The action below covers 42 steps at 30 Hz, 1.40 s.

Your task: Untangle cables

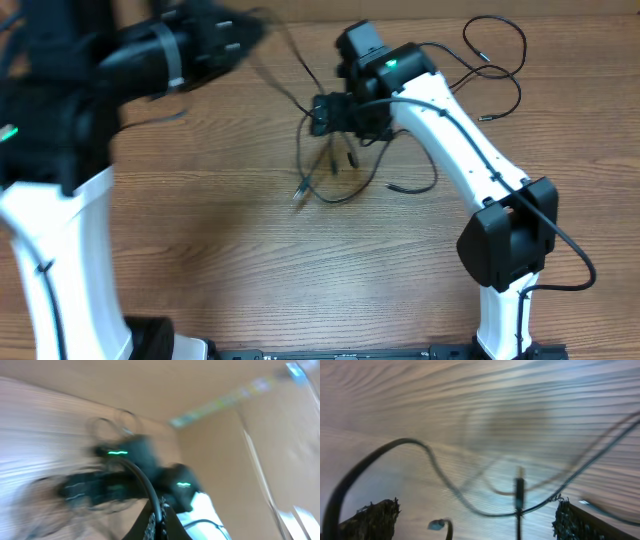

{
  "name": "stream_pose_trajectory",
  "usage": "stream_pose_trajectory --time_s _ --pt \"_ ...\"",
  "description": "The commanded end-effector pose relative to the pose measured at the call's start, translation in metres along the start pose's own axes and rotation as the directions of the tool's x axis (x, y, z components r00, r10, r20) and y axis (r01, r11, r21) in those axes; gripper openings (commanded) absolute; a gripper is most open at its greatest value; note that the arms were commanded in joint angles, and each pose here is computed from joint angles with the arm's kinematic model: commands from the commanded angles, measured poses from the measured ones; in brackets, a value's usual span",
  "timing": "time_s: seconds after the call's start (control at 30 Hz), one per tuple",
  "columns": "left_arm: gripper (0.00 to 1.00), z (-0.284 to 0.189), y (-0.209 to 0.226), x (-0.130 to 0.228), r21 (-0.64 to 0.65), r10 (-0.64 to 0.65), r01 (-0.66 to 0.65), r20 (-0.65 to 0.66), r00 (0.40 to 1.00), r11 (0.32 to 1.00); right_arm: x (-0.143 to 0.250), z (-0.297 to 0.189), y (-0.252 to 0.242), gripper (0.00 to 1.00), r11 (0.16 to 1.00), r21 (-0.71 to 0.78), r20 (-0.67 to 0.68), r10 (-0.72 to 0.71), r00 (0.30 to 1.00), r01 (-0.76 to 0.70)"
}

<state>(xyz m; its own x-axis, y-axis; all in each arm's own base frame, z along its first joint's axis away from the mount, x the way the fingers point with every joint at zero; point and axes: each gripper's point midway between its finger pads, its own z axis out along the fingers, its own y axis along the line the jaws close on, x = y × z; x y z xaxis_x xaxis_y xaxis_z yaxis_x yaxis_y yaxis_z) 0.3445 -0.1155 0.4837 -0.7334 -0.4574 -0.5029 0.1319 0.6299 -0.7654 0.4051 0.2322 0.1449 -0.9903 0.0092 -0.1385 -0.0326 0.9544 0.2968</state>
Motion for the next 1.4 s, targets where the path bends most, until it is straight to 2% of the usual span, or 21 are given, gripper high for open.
stream_pose_trajectory --time_s 0.0,0.17,0.37,0.43,0.57,0.7,0.9,1.13,1.3,1.37 --pt "0.04 -0.058 0.046 -0.030 -0.256 -0.009 0.077 0.258 0.966 0.963 -0.022 -0.018 -0.056 1.00 0.987 0.125 0.076 0.094 0.993 -0.103" --pt "0.04 -0.097 0.103 -0.034 -0.478 -0.011 0.184 0.342 0.940 0.859 -0.029 -0.029 -0.104 1.00 0.967 0.149 0.075 0.196 0.978 -0.205" --pt "0.04 -0.125 0.142 -0.033 -0.641 0.005 0.282 0.408 0.913 0.714 -0.030 -0.035 -0.125 1.00 0.955 0.144 0.067 0.252 0.965 -0.259" --pt "0.04 -0.128 0.147 -0.031 -0.657 -0.004 0.302 0.414 0.910 0.691 -0.030 -0.035 -0.121 1.00 0.958 0.124 0.057 0.254 0.966 -0.259" --pt "0.04 -0.119 0.145 -0.025 -0.641 -0.034 0.285 0.374 0.927 0.713 -0.030 -0.033 -0.109 1.00 0.967 0.074 0.046 0.242 0.969 -0.245" --pt "0.04 -0.102 0.138 -0.015 -0.599 -0.071 0.236 0.286 0.955 0.765 -0.032 -0.031 -0.099 1.00 0.972 0.039 0.044 0.230 0.972 -0.231" --pt "0.04 -0.058 0.112 0.006 -0.459 -0.045 0.063 0.049 0.998 0.886 -0.035 -0.031 -0.088 1.00 0.975 -0.012 0.043 0.221 0.974 -0.221" --pt "0.04 -0.027 0.113 0.013 -0.448 -0.042 0.015 -0.050 0.998 0.894 -0.035 -0.031 -0.088 1.00 0.975 -0.013 0.041 0.221 0.974 -0.221" --pt "0.04 0.001 0.092 0.030 -0.309 0.023 -0.083 -0.194 0.981 0.947 -0.035 -0.031 -0.088 1.00 0.975 -0.014 0.042 0.221 0.974 -0.221" --pt "0.04 0.009 0.090 0.033 -0.294 0.047 -0.113 -0.221 0.974 0.949 -0.035 -0.031 -0.088 1.00 0.975 -0.014 0.042 0.221 0.974 -0.221"
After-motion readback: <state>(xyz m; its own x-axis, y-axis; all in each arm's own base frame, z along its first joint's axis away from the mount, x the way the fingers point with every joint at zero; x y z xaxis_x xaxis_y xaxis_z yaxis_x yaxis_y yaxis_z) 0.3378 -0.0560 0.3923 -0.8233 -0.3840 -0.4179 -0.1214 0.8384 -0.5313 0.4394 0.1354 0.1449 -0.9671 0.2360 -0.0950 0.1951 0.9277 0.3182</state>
